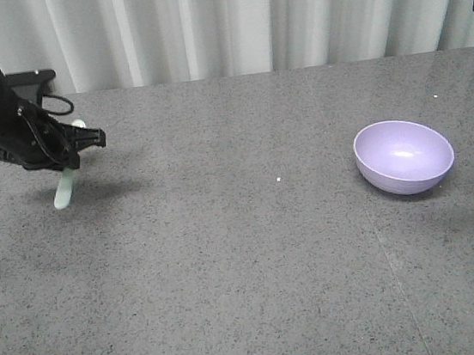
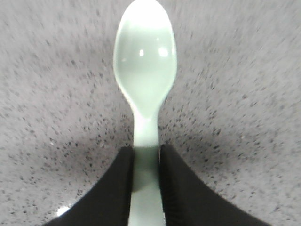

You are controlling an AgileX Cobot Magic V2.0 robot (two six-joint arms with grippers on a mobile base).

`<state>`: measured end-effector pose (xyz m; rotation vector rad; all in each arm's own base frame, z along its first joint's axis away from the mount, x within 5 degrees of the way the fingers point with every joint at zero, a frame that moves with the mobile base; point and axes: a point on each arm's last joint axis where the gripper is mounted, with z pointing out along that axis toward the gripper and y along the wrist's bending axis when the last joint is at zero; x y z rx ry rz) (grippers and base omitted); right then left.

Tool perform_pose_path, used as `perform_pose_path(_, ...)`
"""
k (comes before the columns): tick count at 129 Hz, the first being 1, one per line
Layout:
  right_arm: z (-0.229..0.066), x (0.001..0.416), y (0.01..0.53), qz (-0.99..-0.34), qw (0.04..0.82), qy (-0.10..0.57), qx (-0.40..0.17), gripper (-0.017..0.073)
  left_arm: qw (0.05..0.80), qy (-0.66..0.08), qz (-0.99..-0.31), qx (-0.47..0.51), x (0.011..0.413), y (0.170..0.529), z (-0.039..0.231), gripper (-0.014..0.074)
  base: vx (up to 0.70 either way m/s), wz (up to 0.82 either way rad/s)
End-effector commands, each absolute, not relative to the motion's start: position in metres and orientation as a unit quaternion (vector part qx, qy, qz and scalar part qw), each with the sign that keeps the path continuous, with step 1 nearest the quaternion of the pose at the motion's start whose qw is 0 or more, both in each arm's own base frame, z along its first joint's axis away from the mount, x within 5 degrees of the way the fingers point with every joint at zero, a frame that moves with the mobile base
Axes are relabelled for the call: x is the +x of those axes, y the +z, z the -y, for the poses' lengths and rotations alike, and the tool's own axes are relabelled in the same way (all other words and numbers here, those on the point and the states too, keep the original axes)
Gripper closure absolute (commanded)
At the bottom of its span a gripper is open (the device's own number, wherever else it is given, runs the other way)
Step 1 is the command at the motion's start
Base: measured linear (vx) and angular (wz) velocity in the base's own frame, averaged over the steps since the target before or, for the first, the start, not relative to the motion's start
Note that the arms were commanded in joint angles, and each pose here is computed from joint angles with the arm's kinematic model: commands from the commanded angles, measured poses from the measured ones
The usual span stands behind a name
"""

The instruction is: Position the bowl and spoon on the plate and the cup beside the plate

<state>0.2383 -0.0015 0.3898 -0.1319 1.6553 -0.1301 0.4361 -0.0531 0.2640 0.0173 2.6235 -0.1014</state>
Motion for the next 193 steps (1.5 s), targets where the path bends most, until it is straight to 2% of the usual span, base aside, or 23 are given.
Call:
perform_pose_path(1,0.003,0.234,0.415,-0.679,0.731,-0.055,-0.043,-0.0008,0.34,-0.053,-0.939,0.003,0.427,0.318,0.056,0.0601,0.0,0.0)
perform_pose_path(26,0.004,0.239,0.412,-0.682,0.731,0.004,0.021,-0.0008,0.357,-0.055,-0.933,0.003,0.419,0.335,0.055,0.0601,0.0,0.0)
perform_pose_path(83,0.005,0.245,0.409,-0.7,0.714,0.006,0.023,0.0001,0.358,-0.055,-0.932,0.003,0.417,0.337,0.054,0.0601,0.0,0.0)
perform_pose_path(92,0.012,0.258,0.405,-0.733,0.679,0.013,0.042,0.0014,0.359,-0.055,-0.932,0.003,0.417,0.337,0.054,0.0601,0.0,0.0)
perform_pose_path(105,0.036,0.285,0.395,-0.8,0.591,0.033,0.101,0.0034,0.358,-0.055,-0.932,0.003,0.417,0.337,0.054,0.0601,0.0,0.0)
perform_pose_path(116,0.051,0.306,0.391,-0.837,0.532,0.042,0.118,0.0043,0.359,-0.055,-0.932,0.003,0.417,0.337,0.054,0.0601,0.0,0.0)
perform_pose_path(140,0.062,0.351,0.385,-0.9,0.425,0.044,0.083,0.0048,0.361,-0.056,-0.931,0.003,0.418,0.338,0.054,0.0601,0.0,0.0)
perform_pose_path(155,0.065,0.377,0.364,-0.93,0.357,0.058,0.071,0.0048,0.361,-0.056,-0.931,0.003,0.418,0.338,0.054,0.0601,0.0,0.0)
perform_pose_path(184,0.068,0.404,0.326,-0.952,0.29,0.079,0.065,0.0048,0.362,-0.056,-0.93,0.003,0.418,0.338,0.054,0.0601,0.0,0.0)
perform_pose_path(193,0.067,0.409,0.311,-0.958,0.268,0.089,0.048,0.0048,0.362,-0.056,-0.93,0.003,0.418,0.338,0.054,0.0601,0.0,0.0)
